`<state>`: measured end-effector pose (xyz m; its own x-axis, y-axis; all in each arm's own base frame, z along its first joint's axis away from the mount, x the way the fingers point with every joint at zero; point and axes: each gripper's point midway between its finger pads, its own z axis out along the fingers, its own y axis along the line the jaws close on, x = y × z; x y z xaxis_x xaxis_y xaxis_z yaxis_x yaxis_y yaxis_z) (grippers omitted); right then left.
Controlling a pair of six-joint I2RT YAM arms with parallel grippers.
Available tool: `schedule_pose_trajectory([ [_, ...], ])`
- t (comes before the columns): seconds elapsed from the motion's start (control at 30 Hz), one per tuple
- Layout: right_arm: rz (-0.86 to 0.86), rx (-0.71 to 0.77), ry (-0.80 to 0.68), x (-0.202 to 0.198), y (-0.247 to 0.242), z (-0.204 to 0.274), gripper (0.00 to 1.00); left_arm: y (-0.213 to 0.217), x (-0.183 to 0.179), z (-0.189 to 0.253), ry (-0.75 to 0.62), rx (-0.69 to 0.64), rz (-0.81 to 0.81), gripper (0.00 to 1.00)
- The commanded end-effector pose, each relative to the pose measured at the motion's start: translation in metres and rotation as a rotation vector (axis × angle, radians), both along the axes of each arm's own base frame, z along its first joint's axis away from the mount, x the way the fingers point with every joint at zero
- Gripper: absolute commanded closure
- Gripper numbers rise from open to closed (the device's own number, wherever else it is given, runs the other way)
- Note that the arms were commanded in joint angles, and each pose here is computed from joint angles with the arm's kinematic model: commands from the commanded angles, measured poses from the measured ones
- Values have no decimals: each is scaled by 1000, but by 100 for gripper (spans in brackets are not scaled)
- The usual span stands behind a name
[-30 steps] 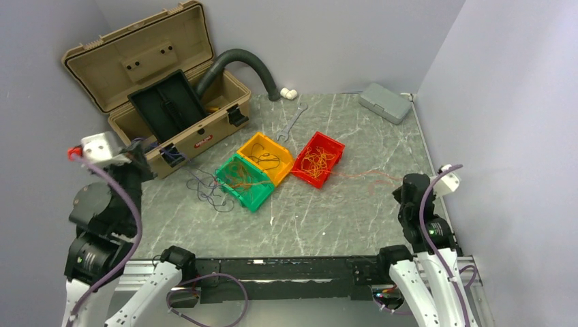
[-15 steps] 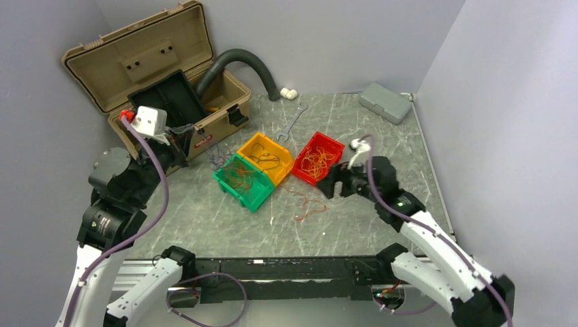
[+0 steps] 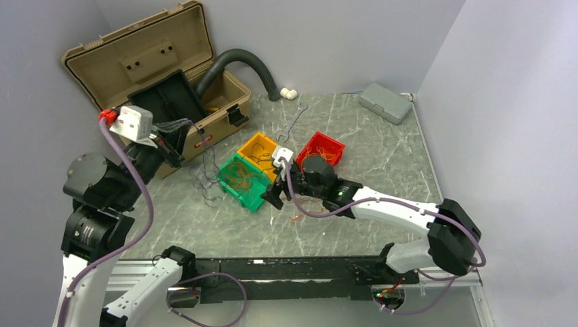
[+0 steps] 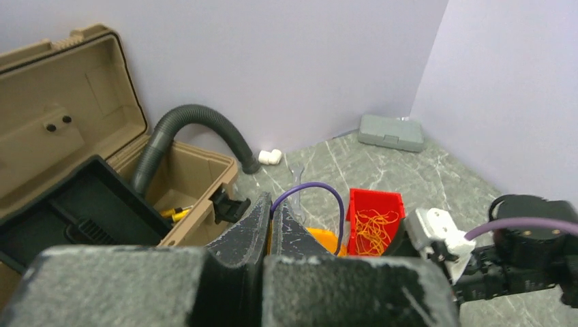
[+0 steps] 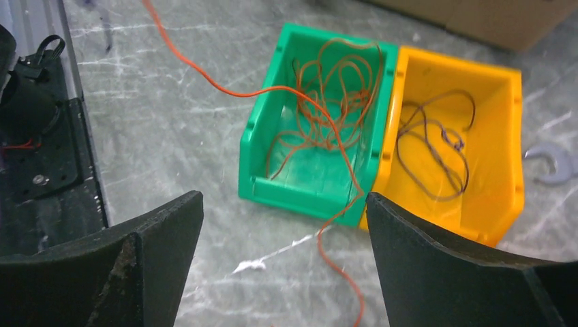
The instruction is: Untangle the cables
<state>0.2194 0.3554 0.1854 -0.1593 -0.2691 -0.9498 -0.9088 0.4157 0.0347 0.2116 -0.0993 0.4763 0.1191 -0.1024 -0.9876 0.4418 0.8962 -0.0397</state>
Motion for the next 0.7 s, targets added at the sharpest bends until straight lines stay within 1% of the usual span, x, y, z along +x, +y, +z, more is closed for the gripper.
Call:
schedule_pose_trajectory([
  [0.0, 94, 95, -273, 11, 37, 50, 9, 2, -18, 30, -92, 0, -27, 100],
  [0.13, 122, 53, -371, 16, 58, 44, 12, 5, -20, 36, -99, -3, -14, 100],
  [0.3, 125, 27, -437, 23, 85, 46, 12, 4, -18, 41, -101, -8, -15, 100],
  [0.33, 131, 22, -446, 23, 91, 46, 14, 4, -17, 42, -102, -10, -14, 100],
  [0.37, 136, 19, -450, 23, 96, 47, 18, 4, -17, 42, -102, -11, -14, 100],
  [0.4, 142, 11, -445, 23, 101, 45, 26, 4, -16, 42, -100, -10, -12, 100],
  [0.43, 148, 7, -441, 23, 105, 44, 41, 4, -16, 42, -100, -9, -11, 100],
  [0.5, 136, 9, -428, 24, 106, 42, 88, 8, -13, 42, -95, -10, 14, 100],
  [0.53, 120, 21, -418, 24, 103, 43, 100, 12, -11, 41, -88, -11, 37, 100],
  [0.67, -4, 45, -362, 28, 64, 32, 100, 41, -2, 35, -52, -30, 209, 100],
])
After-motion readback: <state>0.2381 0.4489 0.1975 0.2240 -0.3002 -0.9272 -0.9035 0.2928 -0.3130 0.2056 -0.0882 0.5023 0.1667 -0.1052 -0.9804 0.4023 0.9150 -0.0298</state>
